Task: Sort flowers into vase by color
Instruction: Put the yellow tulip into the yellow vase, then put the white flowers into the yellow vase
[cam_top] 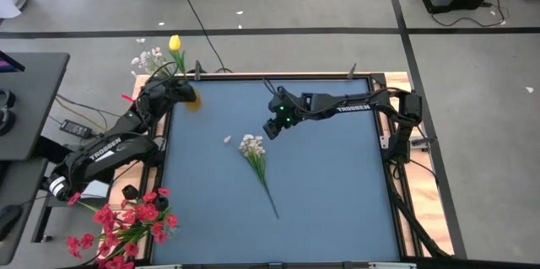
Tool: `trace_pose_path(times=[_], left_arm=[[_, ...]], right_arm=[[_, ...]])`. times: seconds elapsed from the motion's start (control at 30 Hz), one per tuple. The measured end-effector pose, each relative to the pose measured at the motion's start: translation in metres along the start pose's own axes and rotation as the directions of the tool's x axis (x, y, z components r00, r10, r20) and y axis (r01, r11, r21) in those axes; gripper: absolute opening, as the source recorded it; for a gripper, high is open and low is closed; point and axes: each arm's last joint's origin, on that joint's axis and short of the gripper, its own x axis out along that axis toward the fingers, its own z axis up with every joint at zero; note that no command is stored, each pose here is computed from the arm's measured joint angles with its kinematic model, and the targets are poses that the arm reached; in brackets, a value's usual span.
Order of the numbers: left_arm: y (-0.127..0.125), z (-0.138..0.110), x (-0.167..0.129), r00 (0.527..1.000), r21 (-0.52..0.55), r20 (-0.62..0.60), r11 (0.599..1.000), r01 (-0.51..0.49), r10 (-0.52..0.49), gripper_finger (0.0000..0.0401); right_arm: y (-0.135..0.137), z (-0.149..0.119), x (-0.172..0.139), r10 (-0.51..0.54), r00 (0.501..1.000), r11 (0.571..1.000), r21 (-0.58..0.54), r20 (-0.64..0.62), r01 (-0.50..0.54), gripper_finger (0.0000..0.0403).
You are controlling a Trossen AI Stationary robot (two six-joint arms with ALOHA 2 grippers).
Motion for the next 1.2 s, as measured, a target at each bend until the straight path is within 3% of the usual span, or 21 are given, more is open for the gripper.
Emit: trace_pose_path(times=[0.2,0.5,0.87,1.2], left_arm=[[-0.001,-0.001,0.000,0.999,-0.027,-0.018,0.999,0.037,-0.037,0.0215],[0.000,-0.004,0.000,0.998,-0.018,-0.052,0.999,0.038,-0.039,0.0167],[-0.001,-0.007,0.000,0.989,-0.038,-0.110,0.995,0.095,-0.099,0.0141],[-0.004,0.004,-0.012,0.958,0.044,-0.254,0.988,0.145,-0.130,0.0146]], right_arm=[[-0.001,-0.003,0.000,0.027,0.998,0.999,-0.028,-0.059,-0.028,0.0229],[-0.003,-0.006,0.000,0.003,0.996,0.998,-0.062,-0.092,-0.008,0.0229],[-0.002,-0.010,0.000,0.000,0.993,0.997,-0.076,-0.115,-0.009,0.0229],[0.029,-0.037,0.000,0.035,0.979,0.991,-0.117,-0.199,-0.059,0.0229]])
